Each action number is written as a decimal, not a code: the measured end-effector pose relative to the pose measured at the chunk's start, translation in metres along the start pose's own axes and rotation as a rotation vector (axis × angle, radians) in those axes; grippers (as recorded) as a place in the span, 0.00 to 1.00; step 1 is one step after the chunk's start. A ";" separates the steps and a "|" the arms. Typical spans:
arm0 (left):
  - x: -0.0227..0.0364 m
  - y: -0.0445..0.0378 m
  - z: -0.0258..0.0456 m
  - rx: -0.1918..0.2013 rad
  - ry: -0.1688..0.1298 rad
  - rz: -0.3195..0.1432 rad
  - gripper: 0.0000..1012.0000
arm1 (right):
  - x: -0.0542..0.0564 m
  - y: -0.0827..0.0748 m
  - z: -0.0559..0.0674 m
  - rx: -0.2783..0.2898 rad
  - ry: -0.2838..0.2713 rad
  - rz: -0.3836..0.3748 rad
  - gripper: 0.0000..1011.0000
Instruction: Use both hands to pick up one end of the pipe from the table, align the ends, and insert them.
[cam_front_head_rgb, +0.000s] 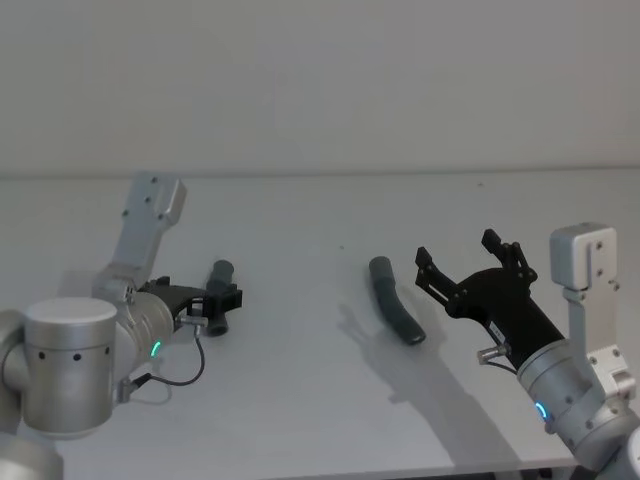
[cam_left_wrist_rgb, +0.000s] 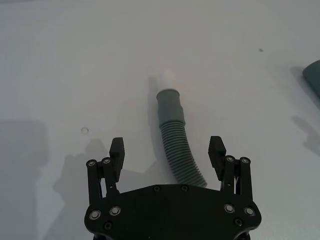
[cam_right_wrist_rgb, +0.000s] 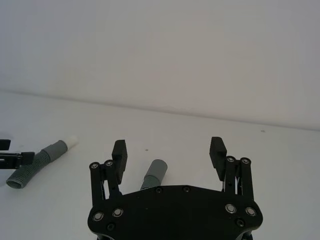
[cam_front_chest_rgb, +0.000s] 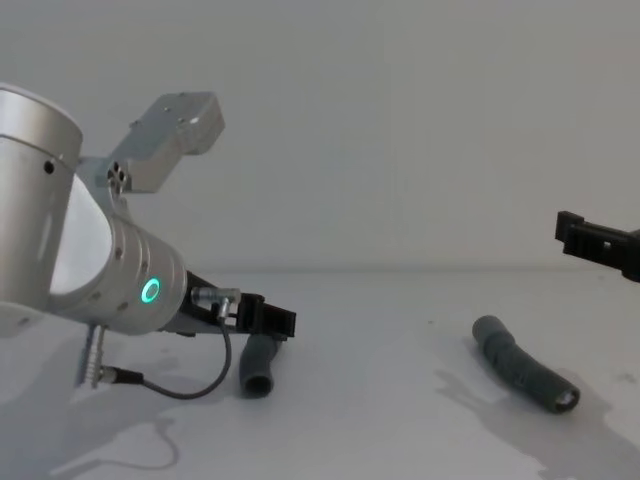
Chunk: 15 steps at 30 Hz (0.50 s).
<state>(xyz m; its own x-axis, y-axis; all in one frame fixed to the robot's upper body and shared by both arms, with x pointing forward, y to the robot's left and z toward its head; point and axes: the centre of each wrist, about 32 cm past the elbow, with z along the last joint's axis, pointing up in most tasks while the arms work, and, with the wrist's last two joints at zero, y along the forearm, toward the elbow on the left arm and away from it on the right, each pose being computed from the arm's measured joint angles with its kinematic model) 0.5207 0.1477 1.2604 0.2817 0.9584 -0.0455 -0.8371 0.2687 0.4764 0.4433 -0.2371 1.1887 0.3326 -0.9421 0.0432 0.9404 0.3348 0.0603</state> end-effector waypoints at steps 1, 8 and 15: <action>0.0000 -0.0006 0.0004 0.001 0.002 0.000 0.99 | 0.000 0.000 0.000 0.000 0.000 0.000 0.99; 0.0001 -0.0084 0.0032 0.010 0.018 0.002 0.99 | 0.000 0.000 0.000 0.000 0.000 0.000 0.99; -0.0004 -0.0177 0.0061 0.006 0.023 0.002 0.99 | 0.000 0.000 0.000 0.000 0.000 0.000 0.99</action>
<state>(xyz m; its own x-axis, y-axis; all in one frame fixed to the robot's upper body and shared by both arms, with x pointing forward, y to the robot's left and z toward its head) 0.5383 0.1420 1.2573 0.2691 0.9610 -0.0645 -0.8348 0.2661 0.4819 0.4433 -0.2371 1.1887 0.3325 -0.9421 0.0433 0.9404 0.3347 0.0603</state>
